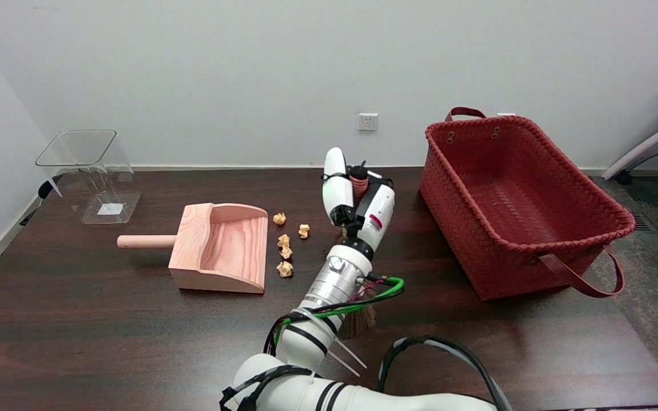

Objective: Sweep the paper balls into the dustpan.

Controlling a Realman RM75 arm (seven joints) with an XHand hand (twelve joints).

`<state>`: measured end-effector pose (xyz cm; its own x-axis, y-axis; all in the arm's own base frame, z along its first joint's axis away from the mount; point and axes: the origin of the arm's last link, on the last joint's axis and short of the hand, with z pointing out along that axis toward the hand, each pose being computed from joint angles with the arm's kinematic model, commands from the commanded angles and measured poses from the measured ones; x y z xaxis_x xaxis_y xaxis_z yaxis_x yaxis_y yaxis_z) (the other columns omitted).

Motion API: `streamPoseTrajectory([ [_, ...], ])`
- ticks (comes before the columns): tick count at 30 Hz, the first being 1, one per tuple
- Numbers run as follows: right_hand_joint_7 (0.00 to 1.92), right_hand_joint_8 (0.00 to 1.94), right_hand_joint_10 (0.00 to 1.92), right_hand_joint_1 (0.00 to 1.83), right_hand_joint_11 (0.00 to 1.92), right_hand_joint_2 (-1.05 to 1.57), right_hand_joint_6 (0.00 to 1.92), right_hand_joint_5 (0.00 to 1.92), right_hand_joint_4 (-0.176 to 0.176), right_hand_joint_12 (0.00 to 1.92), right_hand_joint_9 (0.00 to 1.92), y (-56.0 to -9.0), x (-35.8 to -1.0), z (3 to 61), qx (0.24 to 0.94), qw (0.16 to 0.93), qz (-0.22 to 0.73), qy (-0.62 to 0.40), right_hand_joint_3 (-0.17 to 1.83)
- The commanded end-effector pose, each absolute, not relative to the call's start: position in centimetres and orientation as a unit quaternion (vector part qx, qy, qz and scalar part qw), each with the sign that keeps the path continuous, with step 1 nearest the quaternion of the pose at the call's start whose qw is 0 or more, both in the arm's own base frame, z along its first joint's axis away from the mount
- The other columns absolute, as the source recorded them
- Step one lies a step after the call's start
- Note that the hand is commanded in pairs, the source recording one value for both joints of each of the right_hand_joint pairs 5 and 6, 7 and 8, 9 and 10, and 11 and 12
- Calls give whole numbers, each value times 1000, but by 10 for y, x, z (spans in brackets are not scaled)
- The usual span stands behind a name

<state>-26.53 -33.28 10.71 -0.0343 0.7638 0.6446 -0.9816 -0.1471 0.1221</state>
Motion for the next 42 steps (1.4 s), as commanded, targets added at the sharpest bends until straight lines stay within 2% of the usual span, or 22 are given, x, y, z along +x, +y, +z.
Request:
streamPoseTrajectory([
  [1, 1920, 1920, 1920, 581, 1920, 1571, 1920, 1920, 0, 1920, 1920, -340, -288, 114, 249, 554, 750, -259, -175],
  [14, 1920, 1920, 1920, 571, 1920, 1571, 1920, 1920, 0, 1920, 1920, -363, -266, 113, 263, 526, 764, -265, -175],
  [20, 1920, 1920, 1920, 560, 1920, 1571, 1920, 1920, 0, 1920, 1920, -377, -259, 109, 261, 485, 780, -297, -175],
  [30, 1920, 1920, 1920, 544, 1920, 1571, 1920, 1920, 0, 1920, 1920, -386, -266, 106, 233, 436, 796, -350, -175],
  [42, 1920, 1920, 1920, 530, 1920, 1571, 1920, 1920, 0, 1920, 1920, -386, -263, 107, 232, 413, 807, -353, -175],
])
